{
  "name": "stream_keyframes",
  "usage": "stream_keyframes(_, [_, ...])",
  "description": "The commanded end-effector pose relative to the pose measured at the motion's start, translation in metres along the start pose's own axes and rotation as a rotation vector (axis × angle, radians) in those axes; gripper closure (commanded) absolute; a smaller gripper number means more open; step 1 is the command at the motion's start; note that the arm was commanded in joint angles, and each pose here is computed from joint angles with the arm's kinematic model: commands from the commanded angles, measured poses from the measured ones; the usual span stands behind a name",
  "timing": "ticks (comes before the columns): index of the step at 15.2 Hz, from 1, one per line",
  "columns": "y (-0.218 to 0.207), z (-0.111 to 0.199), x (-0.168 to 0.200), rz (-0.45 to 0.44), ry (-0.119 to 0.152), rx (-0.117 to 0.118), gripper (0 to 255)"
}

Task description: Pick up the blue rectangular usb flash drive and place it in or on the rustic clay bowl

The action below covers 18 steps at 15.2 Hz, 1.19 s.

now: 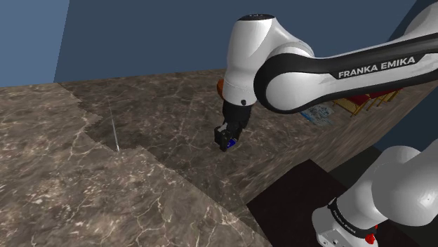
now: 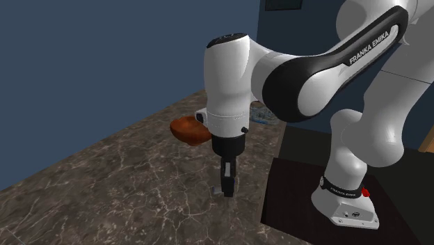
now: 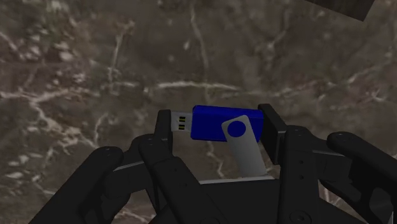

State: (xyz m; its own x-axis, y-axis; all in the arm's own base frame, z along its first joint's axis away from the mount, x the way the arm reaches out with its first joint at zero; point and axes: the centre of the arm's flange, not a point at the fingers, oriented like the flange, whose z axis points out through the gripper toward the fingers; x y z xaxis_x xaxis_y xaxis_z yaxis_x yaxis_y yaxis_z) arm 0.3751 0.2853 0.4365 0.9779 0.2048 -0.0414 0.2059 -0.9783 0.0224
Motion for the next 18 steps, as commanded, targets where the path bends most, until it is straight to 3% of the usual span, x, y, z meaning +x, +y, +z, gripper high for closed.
stream_keyframes(1, [0.002, 0.003, 0.000, 0.002, -0.007, -0.006, 255])
stream_keyframes(7, [0.003, 0.003, 0.001, 0.002, -0.007, -0.006, 255])
stream_keyframes(18, [0.004, -0.055, -0.002, 0.002, -0.007, -0.006, 255])
